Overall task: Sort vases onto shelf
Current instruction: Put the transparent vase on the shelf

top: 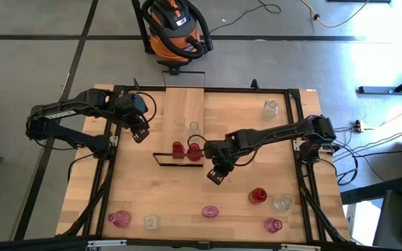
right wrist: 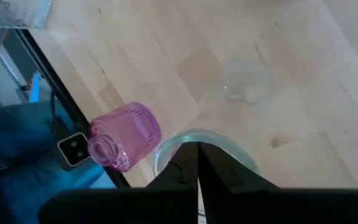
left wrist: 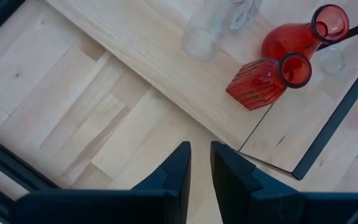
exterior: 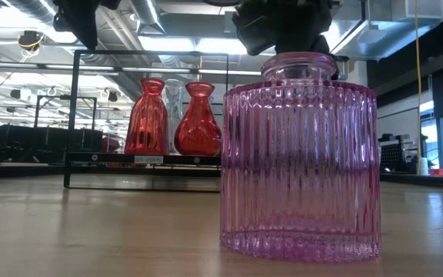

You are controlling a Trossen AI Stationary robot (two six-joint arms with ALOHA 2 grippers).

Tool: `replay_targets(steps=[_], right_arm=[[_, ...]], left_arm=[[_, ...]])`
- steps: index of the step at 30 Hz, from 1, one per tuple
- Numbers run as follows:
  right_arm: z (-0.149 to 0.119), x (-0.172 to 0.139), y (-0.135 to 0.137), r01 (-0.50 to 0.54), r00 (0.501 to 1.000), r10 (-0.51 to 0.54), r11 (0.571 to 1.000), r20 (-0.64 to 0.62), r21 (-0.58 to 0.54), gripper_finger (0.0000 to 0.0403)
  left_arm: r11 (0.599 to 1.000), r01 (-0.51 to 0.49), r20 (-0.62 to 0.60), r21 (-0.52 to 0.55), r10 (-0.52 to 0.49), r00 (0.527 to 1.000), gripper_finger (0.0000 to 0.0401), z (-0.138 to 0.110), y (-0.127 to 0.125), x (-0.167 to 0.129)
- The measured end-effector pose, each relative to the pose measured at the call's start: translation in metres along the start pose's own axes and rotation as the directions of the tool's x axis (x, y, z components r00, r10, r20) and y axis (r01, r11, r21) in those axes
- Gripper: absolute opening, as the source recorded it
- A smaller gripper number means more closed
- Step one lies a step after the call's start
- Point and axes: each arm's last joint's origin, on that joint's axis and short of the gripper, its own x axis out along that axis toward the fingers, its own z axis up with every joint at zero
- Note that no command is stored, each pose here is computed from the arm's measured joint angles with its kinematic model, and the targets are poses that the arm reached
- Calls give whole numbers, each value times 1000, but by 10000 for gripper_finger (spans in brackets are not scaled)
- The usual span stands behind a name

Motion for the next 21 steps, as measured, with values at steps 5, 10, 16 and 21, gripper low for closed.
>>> replay_targets(steps=[5,10,16,21], right_arm=[[1,-13,-2,51,999,-52,998,-11,-26,0],[7,-18,-5,46,999,-46,999,0,-26,0],[10,-19,-5,32,999,-32,999,18,-38,0],[11,-19,-4,17,1000,-16,999,22,-44,8]], left_arm=[[1000,0,0,4,0,1000,55,0,0,0],[1000,3,6,2,-3,1000,55,1,0,0],[1000,3,5,-19,-3,1000,55,1,0,0],[1000,3,5,-25,-3,1000,55,0,0,0]])
